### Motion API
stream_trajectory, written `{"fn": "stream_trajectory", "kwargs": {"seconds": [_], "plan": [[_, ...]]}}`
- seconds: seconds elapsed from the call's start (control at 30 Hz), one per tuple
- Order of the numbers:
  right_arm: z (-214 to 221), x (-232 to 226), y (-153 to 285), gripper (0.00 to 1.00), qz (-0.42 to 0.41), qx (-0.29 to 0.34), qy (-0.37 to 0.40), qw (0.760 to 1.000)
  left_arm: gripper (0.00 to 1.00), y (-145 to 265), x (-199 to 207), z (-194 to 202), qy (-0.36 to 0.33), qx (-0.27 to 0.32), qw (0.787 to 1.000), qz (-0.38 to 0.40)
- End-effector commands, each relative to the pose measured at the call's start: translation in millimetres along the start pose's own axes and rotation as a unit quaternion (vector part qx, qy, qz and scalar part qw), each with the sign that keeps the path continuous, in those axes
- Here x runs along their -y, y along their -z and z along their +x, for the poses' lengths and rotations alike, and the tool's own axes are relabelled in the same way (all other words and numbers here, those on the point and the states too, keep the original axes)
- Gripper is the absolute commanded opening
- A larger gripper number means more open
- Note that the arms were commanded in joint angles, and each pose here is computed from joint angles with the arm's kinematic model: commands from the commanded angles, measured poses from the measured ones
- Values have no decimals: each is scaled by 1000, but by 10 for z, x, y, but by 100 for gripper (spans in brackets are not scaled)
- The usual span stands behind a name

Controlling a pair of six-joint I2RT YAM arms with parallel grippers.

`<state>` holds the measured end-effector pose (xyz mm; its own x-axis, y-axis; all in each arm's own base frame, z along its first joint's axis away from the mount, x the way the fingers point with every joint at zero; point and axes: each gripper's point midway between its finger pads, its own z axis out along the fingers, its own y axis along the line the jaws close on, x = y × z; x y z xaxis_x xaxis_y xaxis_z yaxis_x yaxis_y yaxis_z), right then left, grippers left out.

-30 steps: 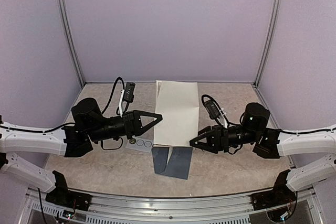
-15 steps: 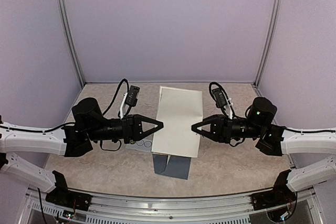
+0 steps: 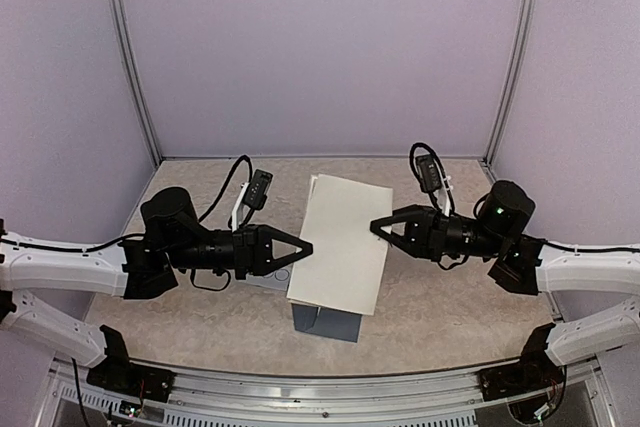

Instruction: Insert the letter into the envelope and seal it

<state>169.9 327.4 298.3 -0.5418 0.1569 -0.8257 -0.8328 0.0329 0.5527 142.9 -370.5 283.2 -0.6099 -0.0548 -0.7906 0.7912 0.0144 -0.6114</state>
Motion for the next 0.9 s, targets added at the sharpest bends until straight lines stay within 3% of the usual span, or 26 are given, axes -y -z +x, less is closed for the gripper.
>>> {"fn": "stream_trajectory", "kwargs": {"seconds": [0.0,0.1,0.17,0.2,0.23,0.27,0.37,0.4,0.43,0.5,0.6,0.63,0.67,0.77,0.8,0.87], "plan": [[-328,-119,65,0,-10,57,27,998,0,-18,19,13,-3,-12,1000,6],[-346,-129,67,0,-13,57,29,998,0,-18,19,22,-2,-15,1000,6],[-357,-124,59,34,-13,57,29,998,0,-19,24,31,-2,-18,1000,8],[-369,-123,63,31,-12,59,29,998,0,-21,20,35,-1,-19,1000,7],[-373,-127,63,6,-14,62,30,998,0,-22,21,36,-1,-19,1000,7],[-388,-121,68,0,-12,65,31,997,0,-22,18,38,-1,-19,1000,7],[-430,-127,81,0,-11,73,33,997,0,-16,5,52,1,-22,1000,5],[-441,-112,82,13,-9,73,32,997,0,-15,4,54,1,-22,1000,5],[-444,-98,83,19,-6,73,31,997,0,-14,5,52,1,-22,1000,4],[-460,-94,97,0,-6,79,33,996,0,-12,9,51,1,-22,1000,5],[-484,-88,113,0,-7,85,35,996,0,-9,3,60,2,-23,1000,4],[-488,-76,113,4,-6,85,33,996,0,-10,-1,61,3,-23,1000,4],[-493,-68,116,0,-5,85,32,996,0,-8,-7,57,3,-23,1000,3],[-501,-66,132,0,-6,91,33,995,0,-3,-5,41,2,-20,1000,2],[-501,-54,134,3,-5,90,31,995,0,0,-20,22,1,-16,1000,-1],[-483,-47,121,51,-7,85,30,996,0,7,-33,-37,-4,0,1000,-9]]}}
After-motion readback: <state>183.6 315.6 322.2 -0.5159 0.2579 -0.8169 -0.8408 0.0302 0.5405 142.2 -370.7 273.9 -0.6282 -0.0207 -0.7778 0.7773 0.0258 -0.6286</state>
